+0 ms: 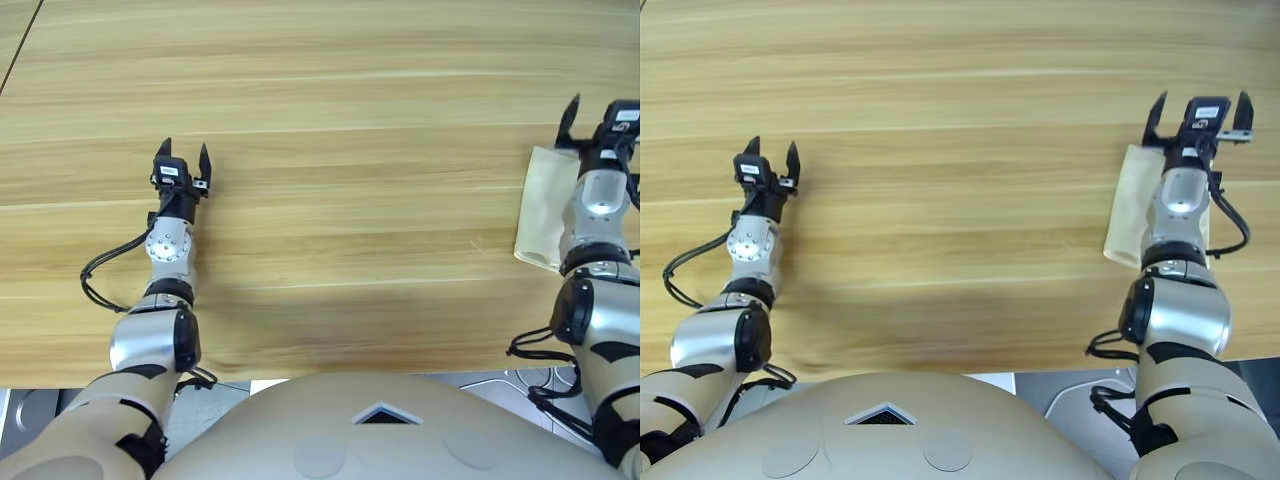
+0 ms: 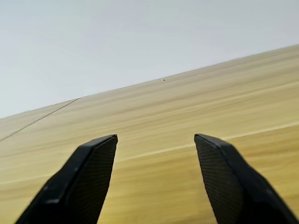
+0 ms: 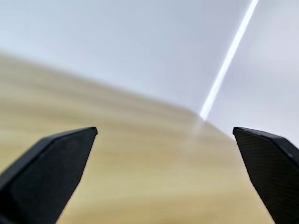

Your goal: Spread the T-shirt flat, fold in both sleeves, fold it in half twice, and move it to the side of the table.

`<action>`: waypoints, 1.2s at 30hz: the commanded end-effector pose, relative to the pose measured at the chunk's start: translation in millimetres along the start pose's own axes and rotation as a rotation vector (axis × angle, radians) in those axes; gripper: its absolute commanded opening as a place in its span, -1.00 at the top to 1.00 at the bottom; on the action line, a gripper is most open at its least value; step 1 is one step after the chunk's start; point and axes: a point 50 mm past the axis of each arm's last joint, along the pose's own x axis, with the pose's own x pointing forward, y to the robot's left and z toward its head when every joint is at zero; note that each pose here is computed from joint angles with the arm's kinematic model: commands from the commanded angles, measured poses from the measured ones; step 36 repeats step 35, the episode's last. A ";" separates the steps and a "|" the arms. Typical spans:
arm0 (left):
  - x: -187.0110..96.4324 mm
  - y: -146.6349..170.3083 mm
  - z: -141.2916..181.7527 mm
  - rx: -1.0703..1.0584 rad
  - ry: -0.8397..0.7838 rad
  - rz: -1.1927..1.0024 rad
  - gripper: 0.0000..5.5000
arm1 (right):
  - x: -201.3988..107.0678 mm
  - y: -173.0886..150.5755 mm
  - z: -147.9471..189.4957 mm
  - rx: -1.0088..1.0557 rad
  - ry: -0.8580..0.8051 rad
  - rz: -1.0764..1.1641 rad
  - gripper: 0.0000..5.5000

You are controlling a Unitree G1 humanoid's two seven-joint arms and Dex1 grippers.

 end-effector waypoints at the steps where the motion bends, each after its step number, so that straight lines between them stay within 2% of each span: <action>1: 13.0 -7.3 -4.7 -0.152 0.106 0.022 -0.12 | 2.1 55.0 18.7 0.144 -0.138 0.143 -0.95; 3: 19.3 -12.6 -8.6 -0.210 0.190 0.039 -0.12 | -5.9 88.7 10.9 0.212 -0.070 0.238 -0.95; 5: 21.8 -18.5 -13.1 -0.250 0.261 0.052 -0.12 | -15.7 121.7 -0.5 0.367 0.064 0.341 -0.95; 8: 21.5 -22.7 -17.2 -0.187 0.320 0.050 -0.12 | -27.8 145.6 -18.1 0.533 0.277 0.399 -0.95; 11: 24.7 -17.5 -14.3 -0.055 0.332 0.050 -0.12 | -32.3 145.4 -29.8 0.491 0.396 0.393 -0.95; 14: 25.1 -7.6 -14.9 -0.048 0.362 0.098 -0.12 | -32.8 143.5 -35.0 0.292 0.446 0.374 -0.95; 19: 27.5 -6.9 -13.0 -0.081 0.362 0.108 -0.12 | -37.5 145.9 -40.4 0.049 0.466 0.378 -0.95; 27: 37.8 -8.9 3.5 -0.229 0.222 0.120 -0.12 | -25.9 142.0 -28.9 0.127 0.395 0.313 -0.95; 30: 38.4 -7.5 6.5 -0.275 0.184 0.126 -0.12 | -19.9 144.7 -18.5 0.237 0.335 0.296 -0.95; 33: 38.5 -9.2 8.0 -0.266 0.164 0.116 -0.12 | -25.0 159.9 -13.6 0.080 0.279 0.354 -0.95; 36: 37.5 -10.5 7.7 -0.254 0.158 0.116 -0.12 | -23.7 157.7 -14.2 0.039 0.278 0.344 -0.95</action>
